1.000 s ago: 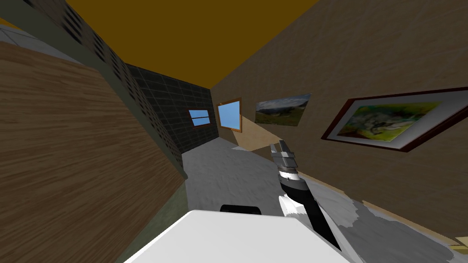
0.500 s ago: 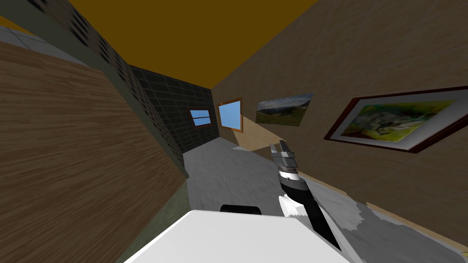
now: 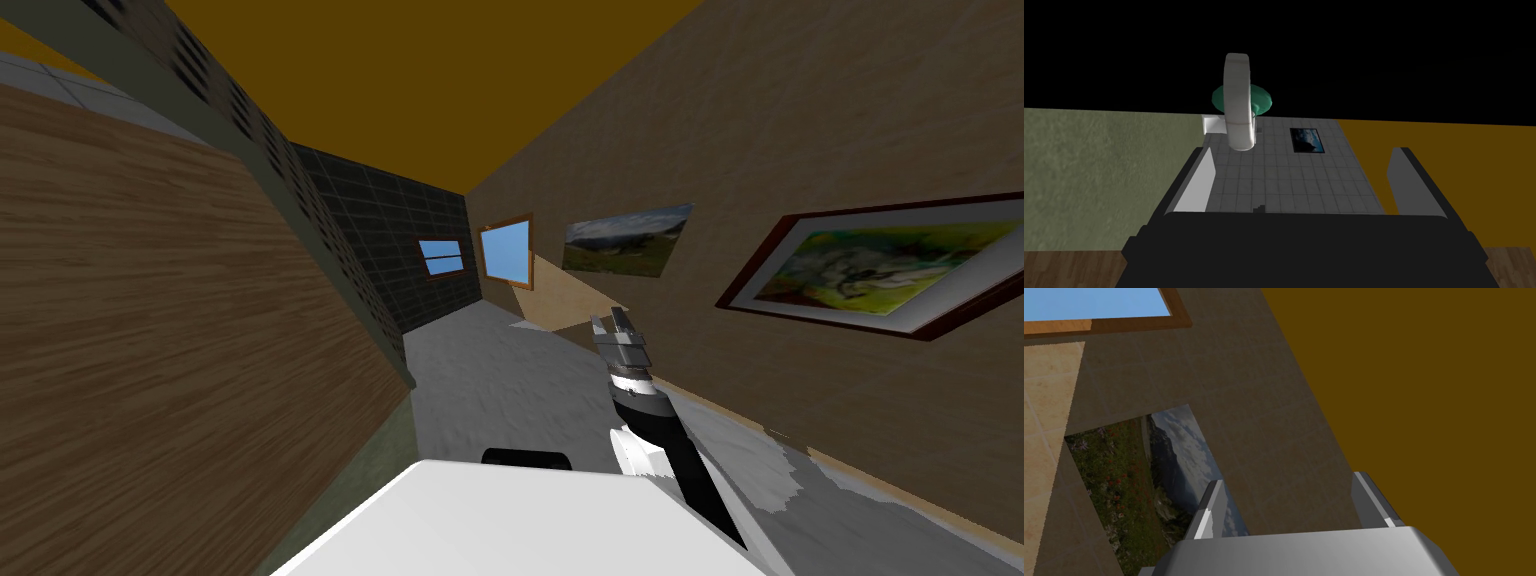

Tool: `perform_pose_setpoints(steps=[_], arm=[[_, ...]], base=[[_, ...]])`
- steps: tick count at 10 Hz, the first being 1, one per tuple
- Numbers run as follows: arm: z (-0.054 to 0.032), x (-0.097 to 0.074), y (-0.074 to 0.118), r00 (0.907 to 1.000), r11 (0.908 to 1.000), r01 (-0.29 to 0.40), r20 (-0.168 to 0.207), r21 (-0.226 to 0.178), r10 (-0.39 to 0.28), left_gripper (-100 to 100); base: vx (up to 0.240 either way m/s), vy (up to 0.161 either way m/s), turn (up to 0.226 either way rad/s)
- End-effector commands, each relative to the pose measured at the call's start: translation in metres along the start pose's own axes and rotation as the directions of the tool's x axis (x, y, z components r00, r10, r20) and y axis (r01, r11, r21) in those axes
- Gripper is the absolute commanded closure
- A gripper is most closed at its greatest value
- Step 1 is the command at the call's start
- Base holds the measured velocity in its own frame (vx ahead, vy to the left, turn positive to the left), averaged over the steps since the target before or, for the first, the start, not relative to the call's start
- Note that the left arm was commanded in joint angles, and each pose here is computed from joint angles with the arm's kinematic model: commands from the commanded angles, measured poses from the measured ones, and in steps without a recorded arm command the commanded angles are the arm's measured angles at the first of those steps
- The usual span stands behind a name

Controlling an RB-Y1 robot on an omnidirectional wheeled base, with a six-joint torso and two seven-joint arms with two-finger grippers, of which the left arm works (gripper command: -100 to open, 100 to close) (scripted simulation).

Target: Push the door open

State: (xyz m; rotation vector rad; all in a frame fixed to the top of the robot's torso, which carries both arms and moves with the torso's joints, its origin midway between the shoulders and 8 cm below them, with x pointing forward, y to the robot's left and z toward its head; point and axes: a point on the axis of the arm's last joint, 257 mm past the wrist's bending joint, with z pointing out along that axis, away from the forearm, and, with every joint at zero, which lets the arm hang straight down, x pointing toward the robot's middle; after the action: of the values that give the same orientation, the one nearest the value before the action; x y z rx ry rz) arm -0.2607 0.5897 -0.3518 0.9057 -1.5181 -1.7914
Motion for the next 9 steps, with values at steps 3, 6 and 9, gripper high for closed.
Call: perform_pose_setpoints(steps=[3,6,9], arm=[[0.0000,0.0002,0.0002,1.0000,1.0000,0.000,0.000,0.000,0.000,-100],[0.0000,0.0002,0.0002,1.0000,1.0000,0.000,0.000,0.000,0.000,-100],[-0.0011,0.0042,0.0008,1.0000,0.9999,0.002,-0.006,-0.011,-0.002,-100]], base=[[0.002,0.024,-0.018],[0.000,-0.001,-0.003],[-0.003,0.028,0.032]])
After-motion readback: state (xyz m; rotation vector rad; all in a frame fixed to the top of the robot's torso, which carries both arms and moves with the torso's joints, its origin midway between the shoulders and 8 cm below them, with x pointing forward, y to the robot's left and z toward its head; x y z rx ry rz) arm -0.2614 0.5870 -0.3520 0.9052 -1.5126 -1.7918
